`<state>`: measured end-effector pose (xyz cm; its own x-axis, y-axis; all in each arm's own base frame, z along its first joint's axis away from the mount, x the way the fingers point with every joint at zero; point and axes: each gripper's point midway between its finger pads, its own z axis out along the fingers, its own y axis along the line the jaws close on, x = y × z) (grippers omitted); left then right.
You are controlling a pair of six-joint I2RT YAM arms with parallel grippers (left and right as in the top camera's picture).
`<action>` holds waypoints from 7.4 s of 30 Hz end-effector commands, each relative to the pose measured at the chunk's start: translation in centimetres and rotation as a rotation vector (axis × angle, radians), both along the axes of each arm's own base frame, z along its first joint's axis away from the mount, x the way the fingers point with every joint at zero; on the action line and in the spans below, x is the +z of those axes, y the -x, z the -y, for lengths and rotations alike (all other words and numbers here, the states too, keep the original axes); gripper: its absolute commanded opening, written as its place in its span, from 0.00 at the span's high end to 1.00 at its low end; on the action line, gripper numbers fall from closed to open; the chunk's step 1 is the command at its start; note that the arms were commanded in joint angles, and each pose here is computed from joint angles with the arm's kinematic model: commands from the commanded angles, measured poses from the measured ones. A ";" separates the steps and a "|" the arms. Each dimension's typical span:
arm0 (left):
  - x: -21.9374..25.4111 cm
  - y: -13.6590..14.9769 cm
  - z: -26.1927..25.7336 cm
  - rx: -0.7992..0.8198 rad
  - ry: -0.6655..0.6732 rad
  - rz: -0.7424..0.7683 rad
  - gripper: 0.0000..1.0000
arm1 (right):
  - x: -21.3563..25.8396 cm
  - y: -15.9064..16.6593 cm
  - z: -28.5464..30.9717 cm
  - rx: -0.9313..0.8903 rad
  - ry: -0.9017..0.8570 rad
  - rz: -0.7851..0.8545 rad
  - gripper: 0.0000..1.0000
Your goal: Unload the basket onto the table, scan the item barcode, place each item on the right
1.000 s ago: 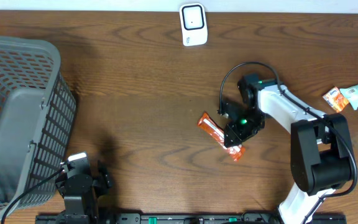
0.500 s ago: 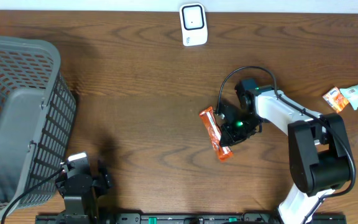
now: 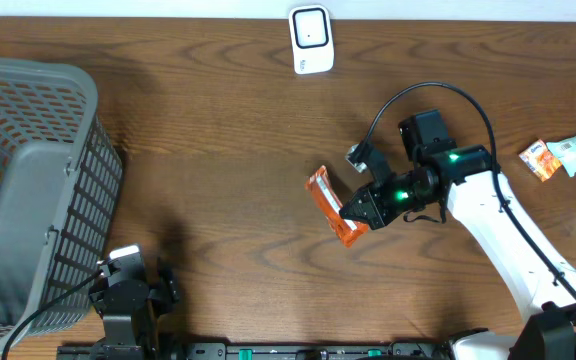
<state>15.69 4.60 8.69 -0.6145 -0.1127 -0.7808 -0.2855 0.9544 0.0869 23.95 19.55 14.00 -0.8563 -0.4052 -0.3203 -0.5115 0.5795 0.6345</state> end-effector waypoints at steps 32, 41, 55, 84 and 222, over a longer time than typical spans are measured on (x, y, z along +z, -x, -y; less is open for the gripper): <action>-0.9 0.5 -0.1 0.008 -0.002 -0.036 0.15 | -9.4 10.3 -2.4 0.177 0.384 -0.041 0.01; -0.9 0.5 -0.1 0.008 -0.002 -0.036 0.15 | -12.7 11.8 -2.8 0.142 0.421 -0.158 0.23; -0.9 0.5 -0.1 0.008 -0.002 -0.036 0.15 | -20.2 15.8 -2.6 0.040 0.705 -0.329 0.99; -0.9 0.5 -0.1 0.008 -0.002 -0.036 0.15 | -8.3 -7.5 3.9 -0.301 0.985 0.641 0.99; -0.9 0.5 -0.1 0.008 -0.002 -0.036 0.15 | -4.7 -3.5 -15.4 -0.175 0.320 0.153 0.99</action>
